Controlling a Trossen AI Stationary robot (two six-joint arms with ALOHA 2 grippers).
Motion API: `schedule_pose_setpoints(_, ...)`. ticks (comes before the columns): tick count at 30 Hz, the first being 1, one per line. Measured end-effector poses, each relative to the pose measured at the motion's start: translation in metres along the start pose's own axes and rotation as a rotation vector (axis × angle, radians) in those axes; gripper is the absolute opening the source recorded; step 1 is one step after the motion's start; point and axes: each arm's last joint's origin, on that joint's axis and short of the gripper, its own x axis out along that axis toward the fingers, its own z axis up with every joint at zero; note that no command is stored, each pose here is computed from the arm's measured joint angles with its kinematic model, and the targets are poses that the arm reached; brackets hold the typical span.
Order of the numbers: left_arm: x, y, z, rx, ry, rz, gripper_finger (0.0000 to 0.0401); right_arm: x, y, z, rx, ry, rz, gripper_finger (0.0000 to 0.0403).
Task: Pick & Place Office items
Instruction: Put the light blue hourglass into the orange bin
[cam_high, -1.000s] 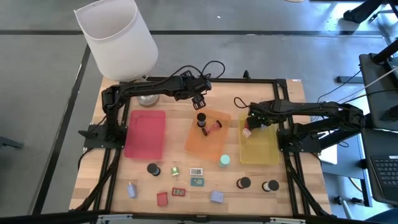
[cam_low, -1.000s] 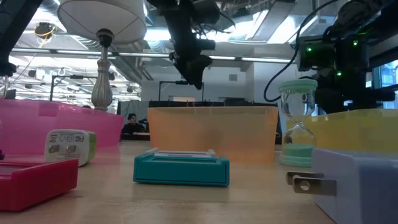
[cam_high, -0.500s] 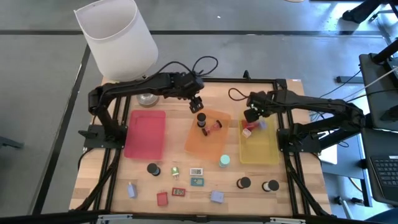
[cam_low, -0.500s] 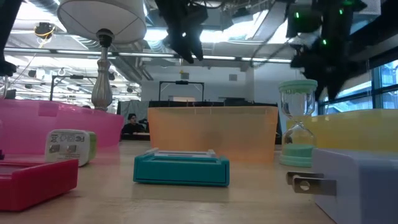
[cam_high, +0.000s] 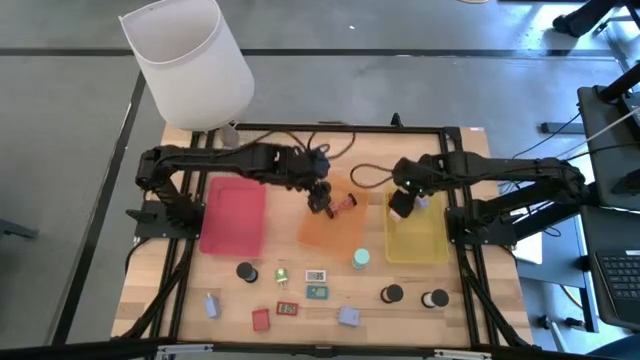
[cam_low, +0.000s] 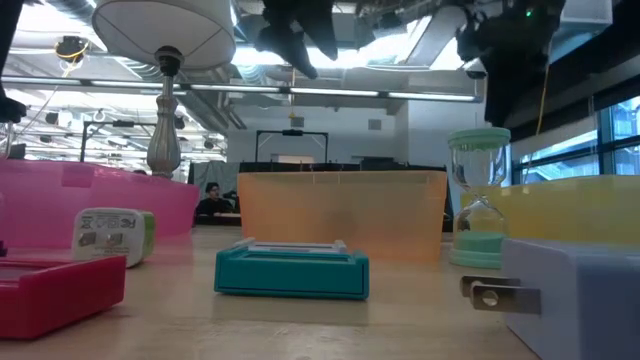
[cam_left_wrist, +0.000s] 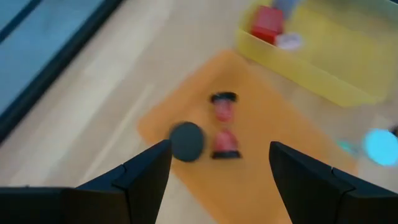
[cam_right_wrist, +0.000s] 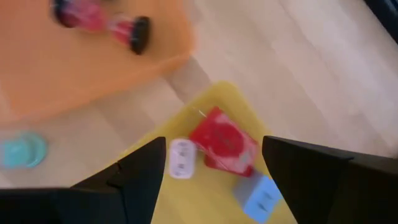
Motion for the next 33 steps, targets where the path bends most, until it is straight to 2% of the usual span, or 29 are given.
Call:
schedule_pose_setpoints(4,-0.006,-0.019,-0.010,-0.013,0.010,-0.038,0.0267,-0.005,0.020,-0.003,-0.155,-0.075,0.074,0.0269)
schedule_pose_setpoints(11,-0.017,-0.045,-0.028,-0.094,0.052,-0.072,0.0267,-0.016,0.053,-0.004,-0.382,-0.206,0.311,0.0269)
schedule_pose_setpoints(14,-0.022,-0.053,-0.037,-0.138,0.058,-0.049,0.0267,-0.022,0.065,-0.007,-0.488,-0.258,0.406,0.0269)
schedule_pose_setpoints(17,-0.028,-0.055,-0.045,-0.188,0.071,-0.001,0.0267,-0.025,0.077,-0.009,-0.568,-0.310,0.447,0.0269)
schedule_pose_setpoints(22,-0.033,-0.058,-0.058,-0.232,0.130,0.053,0.0267,-0.015,0.099,-0.011,-0.614,-0.317,0.474,0.0269)
schedule_pose_setpoints(29,-0.039,-0.065,-0.069,-0.195,0.162,0.072,0.0267,0.015,0.134,-0.019,-0.640,-0.172,0.582,0.0276)
schedule_pose_setpoints(33,-0.042,-0.068,-0.073,-0.182,0.169,0.070,0.0267,0.030,0.149,-0.025,-0.678,-0.150,0.554,0.0298)
